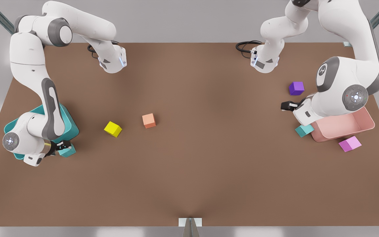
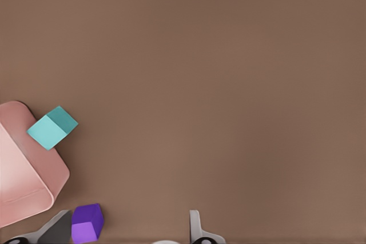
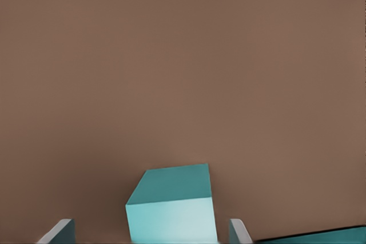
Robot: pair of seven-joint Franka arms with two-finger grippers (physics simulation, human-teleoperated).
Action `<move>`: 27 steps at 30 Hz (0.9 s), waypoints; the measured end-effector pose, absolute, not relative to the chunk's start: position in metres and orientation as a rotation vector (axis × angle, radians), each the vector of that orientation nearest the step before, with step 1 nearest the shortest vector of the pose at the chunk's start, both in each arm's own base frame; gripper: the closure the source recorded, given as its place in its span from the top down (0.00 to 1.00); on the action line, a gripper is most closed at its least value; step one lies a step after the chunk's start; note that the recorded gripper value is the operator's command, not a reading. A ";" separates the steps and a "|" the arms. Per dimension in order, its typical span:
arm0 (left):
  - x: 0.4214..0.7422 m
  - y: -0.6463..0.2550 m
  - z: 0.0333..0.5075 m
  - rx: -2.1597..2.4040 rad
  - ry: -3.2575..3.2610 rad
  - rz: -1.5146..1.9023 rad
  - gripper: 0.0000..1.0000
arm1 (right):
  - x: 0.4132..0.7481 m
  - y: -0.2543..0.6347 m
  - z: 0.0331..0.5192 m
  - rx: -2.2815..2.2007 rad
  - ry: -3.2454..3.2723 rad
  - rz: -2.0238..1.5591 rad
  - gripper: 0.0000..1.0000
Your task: Stack the two blue cubes on top of each other
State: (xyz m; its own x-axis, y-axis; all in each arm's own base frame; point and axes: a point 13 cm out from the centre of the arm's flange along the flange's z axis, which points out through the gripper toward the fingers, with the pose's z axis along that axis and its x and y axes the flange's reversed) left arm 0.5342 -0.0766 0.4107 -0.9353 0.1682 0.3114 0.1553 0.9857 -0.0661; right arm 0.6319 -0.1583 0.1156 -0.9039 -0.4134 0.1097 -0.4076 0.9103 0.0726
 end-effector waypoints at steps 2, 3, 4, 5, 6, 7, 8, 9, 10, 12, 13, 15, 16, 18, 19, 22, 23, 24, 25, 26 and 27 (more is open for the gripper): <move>0.534 -0.077 0.410 -0.235 -2.808 0.058 1.00 | 0.628 -0.165 0.113 0.640 -2.943 -0.072 1.00; 0.534 -0.077 0.410 -0.235 -2.808 0.058 1.00 | 0.626 -0.167 0.112 0.643 -2.940 -0.073 1.00; 0.534 -0.077 0.410 -0.235 -2.808 0.059 1.00 | 0.625 -0.170 0.111 0.647 -2.936 -0.075 1.00; 0.534 -0.077 0.410 -0.234 -2.807 0.059 1.00 | 0.624 -0.171 0.109 0.652 -2.933 -0.076 1.00; 0.533 -0.077 0.410 -0.234 -2.805 0.059 1.00 | 0.624 -0.172 0.108 0.658 -2.932 -0.077 1.00; 0.533 -0.077 0.410 -0.234 -2.803 0.058 1.00 | 0.624 -0.172 0.107 0.665 -2.930 -0.078 1.00; 0.532 -0.077 0.410 -0.234 -2.801 0.058 1.00 | 0.624 -0.172 0.106 0.672 -2.928 -0.080 1.00; 0.532 -0.077 0.410 -0.234 -2.799 0.058 1.00 | 0.624 -0.172 0.104 0.678 -2.925 -0.082 1.00; 0.531 -0.077 0.410 -0.234 -2.798 0.059 1.00 | 0.623 -0.172 0.104 0.684 -2.923 -0.083 1.00; 0.531 -0.077 0.410 -0.233 -2.795 0.059 1.00 | 0.623 -0.172 0.103 0.695 -2.919 -0.086 1.00; 0.531 -0.077 0.410 -0.233 -2.794 0.059 1.00 | 0.622 -0.172 0.102 0.699 -2.917 -0.088 1.00; 0.530 -0.076 0.410 -0.232 -2.793 0.059 1.00 | 0.621 -0.172 0.100 0.706 -2.914 -0.093 1.00; 0.530 -0.076 0.410 -0.231 -2.793 0.059 1.00 | 0.621 -0.172 0.099 0.709 -2.913 -0.094 1.00; 0.530 -0.076 0.411 -0.230 -2.792 0.059 1.00 | 0.622 -0.171 0.096 0.718 -2.911 -0.096 1.00; 0.529 -0.076 0.411 -0.231 -2.791 0.059 1.00 | 0.622 -0.172 0.096 0.722 -2.911 -0.096 1.00; 0.529 -0.081 0.412 -0.243 -2.792 0.058 1.00 | 0.622 -0.172 0.095 0.732 -2.911 -0.095 1.00; 0.528 -0.083 0.413 -0.248 -2.792 0.057 1.00 | 0.622 -0.172 0.094 0.735 -2.910 -0.096 1.00; 0.528 -0.084 0.413 -0.251 -2.792 0.057 1.00 | 0.622 -0.172 0.093 0.738 -2.909 -0.097 1.00; 0.528 -0.084 0.413 -0.252 -2.792 0.056 1.00 | 0.622 -0.172 0.092 0.741 -2.908 -0.097 1.00; 0.528 -0.084 0.413 -0.252 -2.792 0.056 1.00 | 0.622 -0.172 0.092 0.744 -2.908 -0.097 1.00; 0.528 -0.084 0.413 -0.252 -2.792 0.056 1.00 | 0.622 -0.172 0.092 0.746 -2.907 -0.097 1.00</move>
State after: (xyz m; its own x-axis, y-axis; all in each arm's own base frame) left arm 0.5278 -0.0843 0.4133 -0.9277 0.1808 0.3267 0.1675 0.9835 -0.0687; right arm 0.6224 -0.1719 0.0918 -0.8675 -0.4833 0.1175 -0.4744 0.8750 0.0966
